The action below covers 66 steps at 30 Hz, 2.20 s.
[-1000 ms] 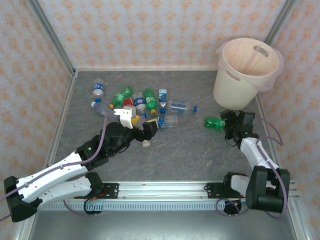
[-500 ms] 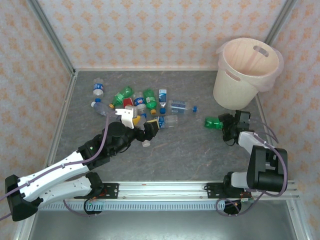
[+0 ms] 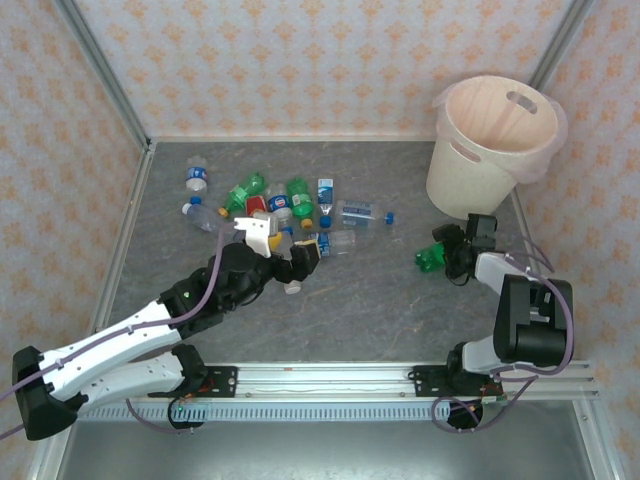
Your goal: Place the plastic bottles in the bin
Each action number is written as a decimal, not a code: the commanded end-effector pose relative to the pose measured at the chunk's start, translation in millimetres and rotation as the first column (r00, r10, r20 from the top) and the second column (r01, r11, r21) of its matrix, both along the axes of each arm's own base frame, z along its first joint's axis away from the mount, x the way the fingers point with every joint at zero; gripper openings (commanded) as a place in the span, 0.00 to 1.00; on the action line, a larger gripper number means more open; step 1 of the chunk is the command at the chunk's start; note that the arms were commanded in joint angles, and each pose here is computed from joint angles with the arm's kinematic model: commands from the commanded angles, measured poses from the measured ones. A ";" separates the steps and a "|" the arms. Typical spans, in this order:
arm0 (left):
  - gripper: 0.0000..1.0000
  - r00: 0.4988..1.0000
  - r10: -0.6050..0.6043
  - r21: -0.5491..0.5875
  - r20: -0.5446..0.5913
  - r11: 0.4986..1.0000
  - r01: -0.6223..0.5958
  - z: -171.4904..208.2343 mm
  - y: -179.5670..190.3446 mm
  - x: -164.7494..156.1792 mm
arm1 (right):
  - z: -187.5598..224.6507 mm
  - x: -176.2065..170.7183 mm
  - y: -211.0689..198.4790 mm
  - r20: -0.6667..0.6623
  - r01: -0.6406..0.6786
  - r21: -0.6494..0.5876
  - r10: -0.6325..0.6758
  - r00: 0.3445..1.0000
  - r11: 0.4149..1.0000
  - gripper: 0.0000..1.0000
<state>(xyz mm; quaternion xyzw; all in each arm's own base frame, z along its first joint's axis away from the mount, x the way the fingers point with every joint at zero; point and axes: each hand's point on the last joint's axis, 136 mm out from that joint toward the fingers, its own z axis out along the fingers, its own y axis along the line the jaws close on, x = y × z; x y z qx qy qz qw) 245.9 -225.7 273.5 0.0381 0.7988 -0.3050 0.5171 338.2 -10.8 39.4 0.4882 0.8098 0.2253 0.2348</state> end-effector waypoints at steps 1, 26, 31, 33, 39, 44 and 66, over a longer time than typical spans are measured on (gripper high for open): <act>0.99 1.000 -0.025 -0.025 0.019 0.999 0.025 10.6 -7.3 -0.6 | -6.0 6.3 -3.9 -0.007 -0.030 -0.062 0.029 1.000 0.998 0.85; 0.99 1.000 0.003 -0.101 -0.010 0.995 -0.004 41.7 -42.7 29.0 | 108.2 -17.0 -8.6 0.282 -0.036 -0.284 0.120 0.952 0.958 0.63; 0.99 0.997 0.081 -0.135 -0.018 0.987 -0.083 50.8 -40.0 41.5 | 159.8 -22.4 1.4 0.390 -0.023 -0.343 0.165 0.906 0.939 0.61; 0.99 0.994 0.111 -0.139 -0.013 0.984 -0.111 54.4 -36.4 44.4 | 179.3 -25.2 4.3 0.432 -0.013 -0.363 0.181 0.884 0.932 0.60; 0.99 0.985 0.173 -0.138 0.005 0.976 -0.171 61.9 -22.0 46.5 | 237.8 -32.7 12.0 0.544 0.012 -0.394 0.223 0.809 0.919 0.59; 0.99 0.984 0.180 -0.137 0.019 0.975 -0.175 59.8 -10.0 38.7 | 277.7 -32.4 7.8 0.593 0.057 -0.412 0.220 0.775 0.910 0.59; 0.99 0.994 0.070 -0.070 0.084 0.995 -0.065 42.5 23.2 -4.7 | 392.0 52.0 -50.8 0.590 0.342 -0.534 0.052 0.805 0.773 0.58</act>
